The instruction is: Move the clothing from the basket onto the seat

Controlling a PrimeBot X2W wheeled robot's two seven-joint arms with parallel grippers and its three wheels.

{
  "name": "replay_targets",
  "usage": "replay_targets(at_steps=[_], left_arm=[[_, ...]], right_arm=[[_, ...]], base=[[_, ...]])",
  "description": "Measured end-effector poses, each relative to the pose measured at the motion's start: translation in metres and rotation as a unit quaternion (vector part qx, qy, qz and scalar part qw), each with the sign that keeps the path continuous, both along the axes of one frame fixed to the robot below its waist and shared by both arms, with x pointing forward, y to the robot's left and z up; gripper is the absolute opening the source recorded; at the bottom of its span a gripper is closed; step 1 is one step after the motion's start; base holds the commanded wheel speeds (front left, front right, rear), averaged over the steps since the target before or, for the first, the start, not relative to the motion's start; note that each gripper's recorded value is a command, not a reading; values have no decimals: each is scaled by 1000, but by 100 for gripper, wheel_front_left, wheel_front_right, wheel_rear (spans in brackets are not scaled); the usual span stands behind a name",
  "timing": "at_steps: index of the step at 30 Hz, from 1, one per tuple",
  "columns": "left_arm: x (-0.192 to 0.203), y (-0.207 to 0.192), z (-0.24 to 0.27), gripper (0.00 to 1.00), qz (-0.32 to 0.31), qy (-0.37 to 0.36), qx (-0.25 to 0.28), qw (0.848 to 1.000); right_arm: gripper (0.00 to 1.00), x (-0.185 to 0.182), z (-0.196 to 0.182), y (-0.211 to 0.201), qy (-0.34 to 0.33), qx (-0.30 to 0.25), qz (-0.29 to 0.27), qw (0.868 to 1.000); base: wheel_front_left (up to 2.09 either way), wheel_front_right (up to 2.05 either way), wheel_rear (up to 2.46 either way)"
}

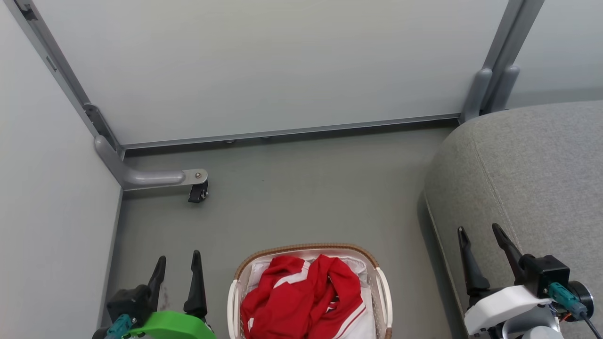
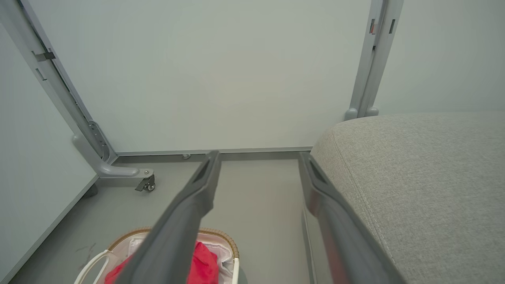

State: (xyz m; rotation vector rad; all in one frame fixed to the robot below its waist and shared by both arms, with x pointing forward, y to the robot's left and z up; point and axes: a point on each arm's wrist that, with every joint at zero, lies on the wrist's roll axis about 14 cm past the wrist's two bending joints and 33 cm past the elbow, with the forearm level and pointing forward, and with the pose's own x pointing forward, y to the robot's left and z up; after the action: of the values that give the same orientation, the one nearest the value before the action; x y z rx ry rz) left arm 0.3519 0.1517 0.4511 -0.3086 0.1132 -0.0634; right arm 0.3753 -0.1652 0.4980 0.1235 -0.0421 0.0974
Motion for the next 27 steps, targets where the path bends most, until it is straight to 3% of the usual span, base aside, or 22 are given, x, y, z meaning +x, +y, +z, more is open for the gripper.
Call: replay_targets(at_steps=[13,27], left_arm=[[-2,-3,-3,100,-12,-4,31,999],[-3,-2,-4,100,-11,-2,32,999]], right_arm=[[100,0,1,4,-10,-43,11,999],[100,0,1,3,-10,-43,8,999]], base=[[0,0,0],[0,0,0]])
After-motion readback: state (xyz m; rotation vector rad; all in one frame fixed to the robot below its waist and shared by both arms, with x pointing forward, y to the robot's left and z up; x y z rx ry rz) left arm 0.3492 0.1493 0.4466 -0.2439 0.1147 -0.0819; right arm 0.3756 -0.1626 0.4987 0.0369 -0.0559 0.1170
